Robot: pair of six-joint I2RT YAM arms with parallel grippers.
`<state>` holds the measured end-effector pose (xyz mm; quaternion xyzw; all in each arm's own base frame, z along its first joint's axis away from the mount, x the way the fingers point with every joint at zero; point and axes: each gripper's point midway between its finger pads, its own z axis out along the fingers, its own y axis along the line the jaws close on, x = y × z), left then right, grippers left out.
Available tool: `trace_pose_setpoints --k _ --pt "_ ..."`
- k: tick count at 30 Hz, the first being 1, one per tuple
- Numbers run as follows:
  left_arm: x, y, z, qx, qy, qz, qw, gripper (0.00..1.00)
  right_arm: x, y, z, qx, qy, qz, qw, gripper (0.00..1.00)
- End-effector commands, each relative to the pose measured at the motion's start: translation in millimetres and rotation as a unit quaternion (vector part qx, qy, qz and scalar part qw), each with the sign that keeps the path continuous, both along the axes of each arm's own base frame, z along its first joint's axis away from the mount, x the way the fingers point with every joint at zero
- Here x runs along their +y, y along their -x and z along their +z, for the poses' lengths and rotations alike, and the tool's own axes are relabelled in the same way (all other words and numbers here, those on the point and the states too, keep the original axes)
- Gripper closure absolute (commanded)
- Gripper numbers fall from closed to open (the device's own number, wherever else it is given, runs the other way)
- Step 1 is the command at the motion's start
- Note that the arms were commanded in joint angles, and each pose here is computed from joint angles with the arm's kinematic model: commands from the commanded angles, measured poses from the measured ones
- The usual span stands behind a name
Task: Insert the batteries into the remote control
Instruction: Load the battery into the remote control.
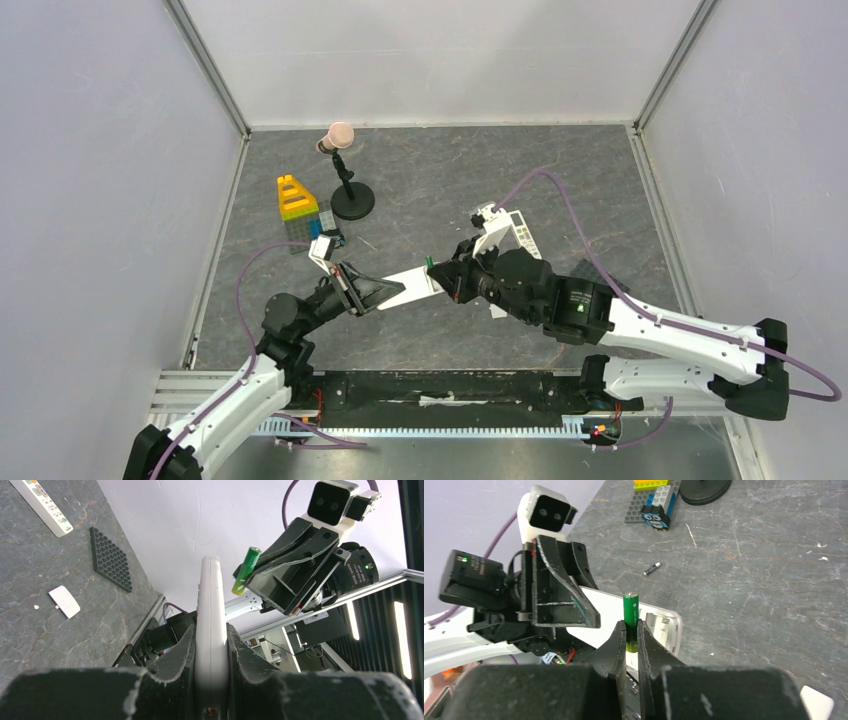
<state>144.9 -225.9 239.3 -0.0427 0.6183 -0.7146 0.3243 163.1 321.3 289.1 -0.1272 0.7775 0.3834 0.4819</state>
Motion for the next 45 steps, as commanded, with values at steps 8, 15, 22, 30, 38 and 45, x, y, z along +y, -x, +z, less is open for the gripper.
trace_pose_setpoints --k 8,15,22,30,38,45 --pt "5.2 -1.0 31.1 0.002 0.052 0.004 0.999 0.98 -1.8 -6.8 0.1 -0.022 0.052 -0.026 0.998 0.96" --pt "7.0 -1.5 32.1 0.008 0.067 0.006 0.998 0.98 1.3 -5.1 -7.1 -0.020 0.064 -0.021 0.998 0.95" --pt "7.2 -1.9 31.6 0.008 0.069 0.006 0.998 0.98 0.8 -1.7 -3.9 -0.015 0.054 -0.015 0.998 0.86" --pt "7.5 -2.5 29.4 0.009 0.069 0.008 0.998 0.98 -0.6 2.6 4.5 -0.014 0.038 -0.006 0.999 0.81" --pt "7.4 -2.1 28.2 0.008 0.068 0.008 0.998 0.98 -0.8 2.8 6.1 -0.014 0.035 -0.007 0.999 0.74" --pt "7.0 -2.7 24.3 0.011 0.064 0.009 0.998 0.98 -5.7 1.1 15.3 -0.014 0.019 -0.020 1.000 0.72"
